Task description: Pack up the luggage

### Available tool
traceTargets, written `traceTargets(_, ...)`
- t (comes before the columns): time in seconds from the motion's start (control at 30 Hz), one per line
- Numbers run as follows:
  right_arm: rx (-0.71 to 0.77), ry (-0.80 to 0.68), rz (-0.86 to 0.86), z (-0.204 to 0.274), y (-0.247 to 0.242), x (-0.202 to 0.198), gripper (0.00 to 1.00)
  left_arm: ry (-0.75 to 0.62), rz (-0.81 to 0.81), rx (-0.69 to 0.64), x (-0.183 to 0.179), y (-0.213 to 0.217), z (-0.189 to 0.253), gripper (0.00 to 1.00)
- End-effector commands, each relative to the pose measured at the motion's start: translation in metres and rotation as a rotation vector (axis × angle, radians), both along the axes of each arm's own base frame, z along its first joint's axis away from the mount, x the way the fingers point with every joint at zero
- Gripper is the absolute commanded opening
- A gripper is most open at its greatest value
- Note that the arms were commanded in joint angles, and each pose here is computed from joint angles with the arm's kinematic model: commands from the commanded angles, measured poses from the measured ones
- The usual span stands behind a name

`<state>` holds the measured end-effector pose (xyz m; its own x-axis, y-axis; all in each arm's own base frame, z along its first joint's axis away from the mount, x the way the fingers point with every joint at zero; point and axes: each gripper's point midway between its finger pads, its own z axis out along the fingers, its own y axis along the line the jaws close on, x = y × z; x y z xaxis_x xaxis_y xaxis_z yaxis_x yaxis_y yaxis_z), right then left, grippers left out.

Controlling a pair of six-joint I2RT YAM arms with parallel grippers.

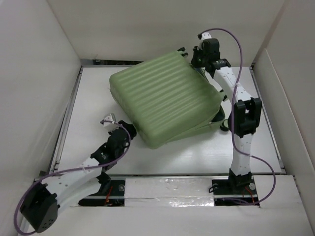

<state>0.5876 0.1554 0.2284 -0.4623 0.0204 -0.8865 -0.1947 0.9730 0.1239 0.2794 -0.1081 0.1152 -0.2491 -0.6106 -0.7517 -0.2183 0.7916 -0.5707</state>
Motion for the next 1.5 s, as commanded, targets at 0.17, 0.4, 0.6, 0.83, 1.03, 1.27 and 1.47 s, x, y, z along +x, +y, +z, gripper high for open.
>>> traceTargets(0.17,0.201,-0.224,0.294,0.149,0.063,-0.071,0.62,-0.195,-0.077,-0.138,-0.025,-0.033,0.079,0.55)
traceTargets(0.4,0.236,-0.355,-0.02,0.152,-0.049,-0.168,0.36,-0.294,0.035,-0.107,0.014,-0.008,0.145,0.66)
traceTargets(0.6,0.321,-0.327,-0.318,0.077,-0.105,-0.252,0.0,-0.5,0.132,-0.267,0.066,0.053,0.224,0.68)
traceTargets(0.83,0.339,-0.205,-0.42,-0.011,-0.135,-0.291,0.0,-0.254,0.013,-0.233,0.215,0.053,0.18,0.64)
traceTargets(1.03,0.344,-0.104,-0.368,-0.04,-0.124,-0.269,0.0,-0.042,-0.164,-0.147,0.312,0.036,0.128,0.64)
traceTargets(1.27,0.37,-0.056,-0.283,-0.058,-0.105,-0.239,0.0,0.055,-0.417,-0.194,0.36,-0.001,0.079,0.6)
traceTargets(1.47,0.375,-0.091,-0.145,-0.041,-0.084,-0.2,0.0,-0.01,-0.447,-0.194,0.333,-0.024,0.069,0.6)
